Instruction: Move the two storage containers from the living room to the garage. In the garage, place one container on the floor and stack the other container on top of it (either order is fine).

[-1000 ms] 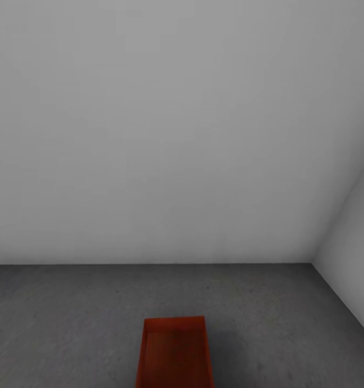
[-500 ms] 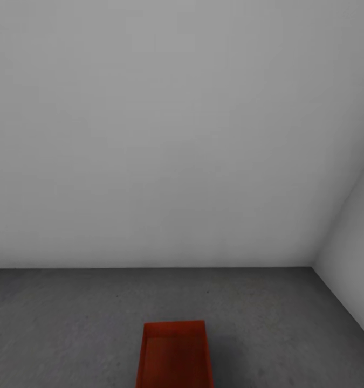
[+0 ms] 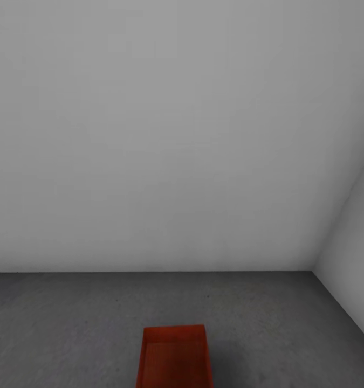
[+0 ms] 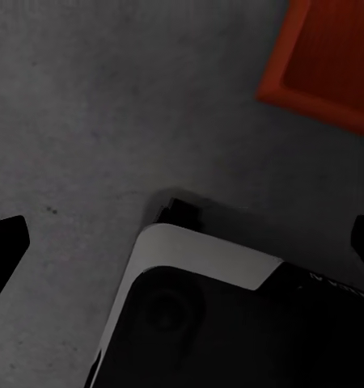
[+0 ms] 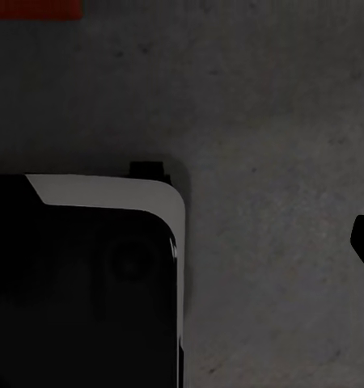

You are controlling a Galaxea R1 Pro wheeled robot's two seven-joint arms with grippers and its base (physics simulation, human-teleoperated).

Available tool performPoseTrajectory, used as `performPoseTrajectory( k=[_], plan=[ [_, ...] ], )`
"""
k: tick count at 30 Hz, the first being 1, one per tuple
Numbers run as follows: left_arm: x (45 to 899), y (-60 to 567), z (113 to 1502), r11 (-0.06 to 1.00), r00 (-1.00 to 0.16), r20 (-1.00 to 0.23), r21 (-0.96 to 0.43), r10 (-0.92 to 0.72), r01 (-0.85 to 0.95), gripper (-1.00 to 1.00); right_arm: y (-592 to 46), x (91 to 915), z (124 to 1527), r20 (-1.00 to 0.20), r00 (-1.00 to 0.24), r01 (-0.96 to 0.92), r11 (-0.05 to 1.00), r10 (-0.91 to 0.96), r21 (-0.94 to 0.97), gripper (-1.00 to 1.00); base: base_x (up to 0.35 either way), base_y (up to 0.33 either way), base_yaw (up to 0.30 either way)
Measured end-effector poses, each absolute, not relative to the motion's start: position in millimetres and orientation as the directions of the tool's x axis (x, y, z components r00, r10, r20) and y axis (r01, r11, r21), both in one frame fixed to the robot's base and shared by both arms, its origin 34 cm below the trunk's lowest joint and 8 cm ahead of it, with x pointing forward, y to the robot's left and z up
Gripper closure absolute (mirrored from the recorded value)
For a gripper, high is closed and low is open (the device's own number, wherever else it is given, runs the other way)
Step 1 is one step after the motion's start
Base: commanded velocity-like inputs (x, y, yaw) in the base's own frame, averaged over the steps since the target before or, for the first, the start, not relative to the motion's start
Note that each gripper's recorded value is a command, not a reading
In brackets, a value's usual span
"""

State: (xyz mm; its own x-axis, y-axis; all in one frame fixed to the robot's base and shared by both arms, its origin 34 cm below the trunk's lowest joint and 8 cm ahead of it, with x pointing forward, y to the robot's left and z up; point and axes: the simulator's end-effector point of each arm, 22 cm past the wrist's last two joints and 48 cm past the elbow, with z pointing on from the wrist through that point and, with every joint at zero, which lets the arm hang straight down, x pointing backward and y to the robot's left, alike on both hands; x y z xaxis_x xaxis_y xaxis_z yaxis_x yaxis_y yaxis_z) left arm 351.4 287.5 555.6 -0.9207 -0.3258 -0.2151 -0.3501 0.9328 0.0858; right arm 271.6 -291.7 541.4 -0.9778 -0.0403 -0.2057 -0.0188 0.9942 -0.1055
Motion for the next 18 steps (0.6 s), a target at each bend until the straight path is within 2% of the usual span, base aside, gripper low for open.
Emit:
performPoseTrajectory(
  k=[3, 10, 18],
  plan=[
    [351.7, 288.6, 556.4, 0.929, -0.915, -0.230, 0.085, -0.333, -0.359, -1.00, -292.0, 272.7, 541.9, -0.208, -0.977, -0.018, 0.994, -0.040, -0.106, -1.00, 0.000, 0.000, 0.000],
    [286.8, 287.5, 544.7, 0.931, -0.928, -0.166, 0.096, -0.333, -0.351, -1.00, -292.2, 277.2, 543.5, -0.219, -0.975, -0.017, 0.994, -0.040, -0.106, -1.00, 0.000, 0.000, 0.000],
    [288.9, 279.1, 544.1, 0.943, -0.929, -0.168, -0.016, -0.331, -0.333, -1.00, -292.1, 282.6, 545.4, -0.234, -0.971, -0.016, 0.994, -0.041, -0.106, -1.00, 0.000, 0.000, 0.000]
  ],
)
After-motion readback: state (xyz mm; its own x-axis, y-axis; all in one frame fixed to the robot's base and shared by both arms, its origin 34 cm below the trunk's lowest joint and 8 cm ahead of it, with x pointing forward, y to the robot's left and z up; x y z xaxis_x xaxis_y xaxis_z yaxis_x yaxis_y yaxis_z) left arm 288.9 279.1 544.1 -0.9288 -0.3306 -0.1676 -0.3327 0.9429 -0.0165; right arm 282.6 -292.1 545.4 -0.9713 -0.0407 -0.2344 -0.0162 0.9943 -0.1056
